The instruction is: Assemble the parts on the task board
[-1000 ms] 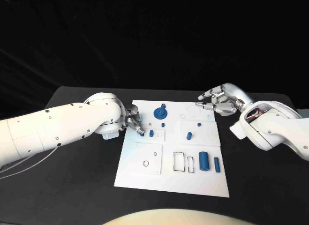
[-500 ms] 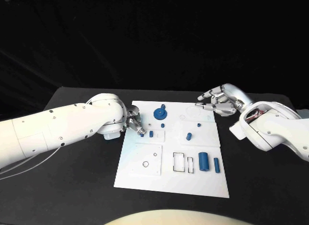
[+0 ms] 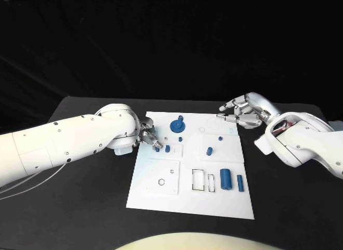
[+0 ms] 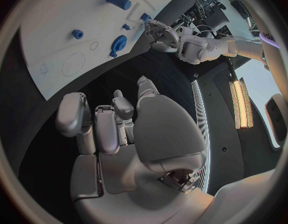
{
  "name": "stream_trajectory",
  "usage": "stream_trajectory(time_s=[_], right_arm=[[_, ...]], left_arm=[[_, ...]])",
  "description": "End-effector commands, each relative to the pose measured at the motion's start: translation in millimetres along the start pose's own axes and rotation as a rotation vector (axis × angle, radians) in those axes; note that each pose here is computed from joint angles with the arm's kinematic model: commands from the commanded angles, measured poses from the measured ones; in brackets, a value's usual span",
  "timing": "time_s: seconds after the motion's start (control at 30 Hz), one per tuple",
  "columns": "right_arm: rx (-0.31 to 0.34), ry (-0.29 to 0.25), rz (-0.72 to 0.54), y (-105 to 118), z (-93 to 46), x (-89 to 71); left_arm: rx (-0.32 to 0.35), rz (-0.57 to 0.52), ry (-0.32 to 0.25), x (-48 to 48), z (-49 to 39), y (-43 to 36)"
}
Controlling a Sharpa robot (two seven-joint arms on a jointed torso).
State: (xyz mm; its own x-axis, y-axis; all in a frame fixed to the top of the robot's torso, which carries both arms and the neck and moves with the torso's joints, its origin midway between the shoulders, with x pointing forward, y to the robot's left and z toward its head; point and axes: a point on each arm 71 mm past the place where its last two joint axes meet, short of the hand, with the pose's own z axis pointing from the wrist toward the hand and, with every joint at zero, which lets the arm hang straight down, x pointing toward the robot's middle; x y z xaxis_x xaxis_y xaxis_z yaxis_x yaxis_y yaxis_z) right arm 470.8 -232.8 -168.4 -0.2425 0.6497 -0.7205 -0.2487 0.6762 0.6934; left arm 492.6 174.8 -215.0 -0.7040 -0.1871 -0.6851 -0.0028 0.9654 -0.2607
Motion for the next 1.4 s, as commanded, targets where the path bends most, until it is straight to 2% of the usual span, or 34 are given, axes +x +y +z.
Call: stream_trajectory(time_s=[0.03, 0.6, 0.97, 1.1, 1.23, 1.4], right_arm=[[-0.005, 0.001, -0.006, 0.4, -0.3, 0.2], [-0.003, -0.004, -0.009, -1.1, -0.6, -1.2], [0.005, -0.007, -0.010, -3.7, -0.6, -1.5], [0.008, -0.005, -0.010, -4.4, -0.7, -0.8], [0.014, -0.006, -0.010, -6.2, -0.9, -0.4], [0.016, -0.006, -0.010, -7.1, -1.2, 0.1]], left_arm=[[0.004, 0.005, 0.041, 4.9, 0.9, 0.5], [0.006, -0.054, 0.008, 0.4, -3.1, 9.4], [0.044, -0.165, -0.048, -6.1, -8.4, 7.9], [0.092, -0.237, -0.094, -10.6, -9.4, 5.8], [0.198, -0.378, -0.162, -16.8, -11.7, -0.8], [0.281, -0.418, -0.249, -23.8, -14.2, -5.3]])
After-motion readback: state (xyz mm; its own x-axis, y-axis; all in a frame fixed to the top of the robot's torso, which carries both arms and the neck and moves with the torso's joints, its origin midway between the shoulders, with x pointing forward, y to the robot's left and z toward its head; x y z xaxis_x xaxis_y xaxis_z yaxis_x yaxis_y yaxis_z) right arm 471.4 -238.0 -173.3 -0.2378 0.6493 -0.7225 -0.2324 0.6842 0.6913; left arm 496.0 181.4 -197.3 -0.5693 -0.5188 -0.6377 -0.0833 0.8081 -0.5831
